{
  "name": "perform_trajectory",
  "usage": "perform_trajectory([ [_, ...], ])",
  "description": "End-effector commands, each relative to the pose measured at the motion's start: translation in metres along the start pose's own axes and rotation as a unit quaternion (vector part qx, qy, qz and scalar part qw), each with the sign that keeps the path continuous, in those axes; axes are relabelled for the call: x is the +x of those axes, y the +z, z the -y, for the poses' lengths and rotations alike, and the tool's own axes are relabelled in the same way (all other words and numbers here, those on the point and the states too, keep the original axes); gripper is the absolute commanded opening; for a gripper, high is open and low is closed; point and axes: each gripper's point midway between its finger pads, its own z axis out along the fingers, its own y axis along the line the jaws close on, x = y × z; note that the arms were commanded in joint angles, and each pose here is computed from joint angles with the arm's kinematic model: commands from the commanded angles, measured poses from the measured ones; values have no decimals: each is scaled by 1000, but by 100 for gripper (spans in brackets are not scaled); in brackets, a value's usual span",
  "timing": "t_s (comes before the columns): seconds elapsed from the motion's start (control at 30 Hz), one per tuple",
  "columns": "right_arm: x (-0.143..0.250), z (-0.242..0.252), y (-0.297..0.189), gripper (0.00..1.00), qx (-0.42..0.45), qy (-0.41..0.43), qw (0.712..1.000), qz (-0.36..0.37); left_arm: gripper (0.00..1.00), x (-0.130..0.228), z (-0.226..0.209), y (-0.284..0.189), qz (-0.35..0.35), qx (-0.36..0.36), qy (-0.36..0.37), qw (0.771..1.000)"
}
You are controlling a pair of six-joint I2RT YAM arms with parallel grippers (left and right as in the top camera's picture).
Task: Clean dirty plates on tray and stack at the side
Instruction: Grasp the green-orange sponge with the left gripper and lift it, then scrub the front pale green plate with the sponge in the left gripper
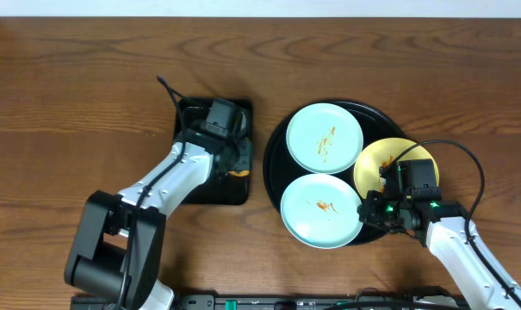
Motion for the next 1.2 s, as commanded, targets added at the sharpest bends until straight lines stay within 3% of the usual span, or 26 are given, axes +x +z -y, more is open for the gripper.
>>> perform_trajectory([
  [0.0,2,-1,1,1,1,-1,1000,-4,7,10,16,6,-11,10,16,1000],
  [0.13,2,-1,1,1,2,-1,1000,-4,7,9,36,7,-2,33,37,999],
  [0.37,4,0,1,1,3,0,1000,-7,7,-2,31,-1,16,33,29,999],
  [0.67,4,0,1,1,3,0,1000,-7,7,-33,47,-63,99,80,32,991],
  [0.87,4,0,1,1,3,0,1000,-6,7,-10,99,-74,52,191,32,980],
  [1.17,4,0,1,1,3,0,1000,-6,8,42,171,-60,-29,235,-18,971],
])
